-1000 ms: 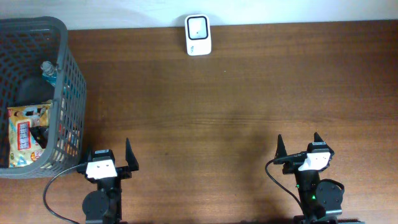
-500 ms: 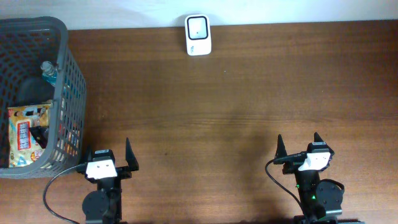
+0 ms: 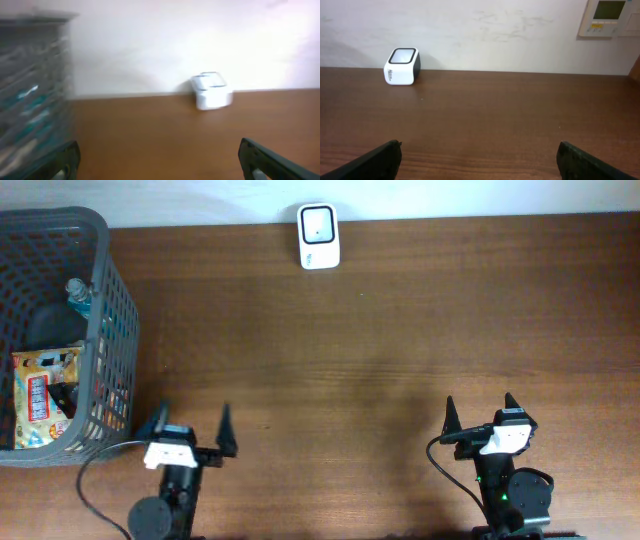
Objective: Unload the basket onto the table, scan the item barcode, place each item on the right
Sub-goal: 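Move the left gripper over the grey basket and reach inside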
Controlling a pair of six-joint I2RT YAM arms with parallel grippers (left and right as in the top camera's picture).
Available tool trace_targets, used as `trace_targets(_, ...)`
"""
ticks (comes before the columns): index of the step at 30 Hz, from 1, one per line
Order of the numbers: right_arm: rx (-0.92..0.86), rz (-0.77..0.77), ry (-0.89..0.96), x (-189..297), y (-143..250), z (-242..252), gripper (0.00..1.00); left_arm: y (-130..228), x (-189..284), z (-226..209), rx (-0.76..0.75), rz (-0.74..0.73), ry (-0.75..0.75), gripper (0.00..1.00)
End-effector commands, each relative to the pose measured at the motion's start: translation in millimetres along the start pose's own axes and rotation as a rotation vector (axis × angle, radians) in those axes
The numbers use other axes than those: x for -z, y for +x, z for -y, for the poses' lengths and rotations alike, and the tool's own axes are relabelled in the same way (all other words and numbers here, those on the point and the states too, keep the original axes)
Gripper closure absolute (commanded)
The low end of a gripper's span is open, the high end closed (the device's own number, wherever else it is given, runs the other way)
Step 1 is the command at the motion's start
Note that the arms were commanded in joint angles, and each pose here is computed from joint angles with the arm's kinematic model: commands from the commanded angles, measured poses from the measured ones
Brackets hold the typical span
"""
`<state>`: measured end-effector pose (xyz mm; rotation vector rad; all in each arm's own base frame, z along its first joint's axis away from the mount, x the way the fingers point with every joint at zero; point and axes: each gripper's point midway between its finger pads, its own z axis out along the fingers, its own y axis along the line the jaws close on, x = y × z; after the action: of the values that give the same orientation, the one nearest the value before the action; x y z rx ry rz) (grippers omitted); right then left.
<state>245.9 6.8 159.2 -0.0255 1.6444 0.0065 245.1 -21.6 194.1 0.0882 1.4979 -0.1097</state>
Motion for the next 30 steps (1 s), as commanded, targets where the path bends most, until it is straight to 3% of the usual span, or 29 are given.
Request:
trace_targets(1, 0.006, -0.005, -0.005, 0, 4, -1, 0.01, -32, 23, 82, -0.036, 0.134, 0.494, 0.01)
trace_targets(8, 0.006, -0.005, -0.005, 0, 4, -1, 0.01, -89, 52, 101, -0.16, 0.406, 0.605, 0.01)
trace_targets(15, 0.006, -0.005, -0.005, 0, 4, -1, 0.01, -136, 63, 97, -0.186, 0.501, 0.55, 0.01)
trace_targets(17, 0.006, -0.005, -0.005, 0, 4, -1, 0.01, -149, 58, 91, -0.152, 0.447, 0.514, 0.01)
trace_targets(20, 0.006, -0.005, -0.005, 0, 4, -1, 0.01, -156, 45, 84, -0.066, 0.245, 0.478, 0.01)
trace_targets(23, 0.006, -0.005, -0.005, 0, 4, -1, 0.01, -170, 41, 94, -0.008, 0.068, 0.547, 0.01)
trace_targets(26, 0.006, -0.005, -0.005, 0, 4, -1, 0.01, -197, 42, 104, -0.011, 0.064, 0.617, 0.01)
trace_targets(30, 0.006, -0.005, -0.005, 0, 4, -1, 0.01, -218, 34, 98, -0.081, 0.108, 0.574, 0.01)
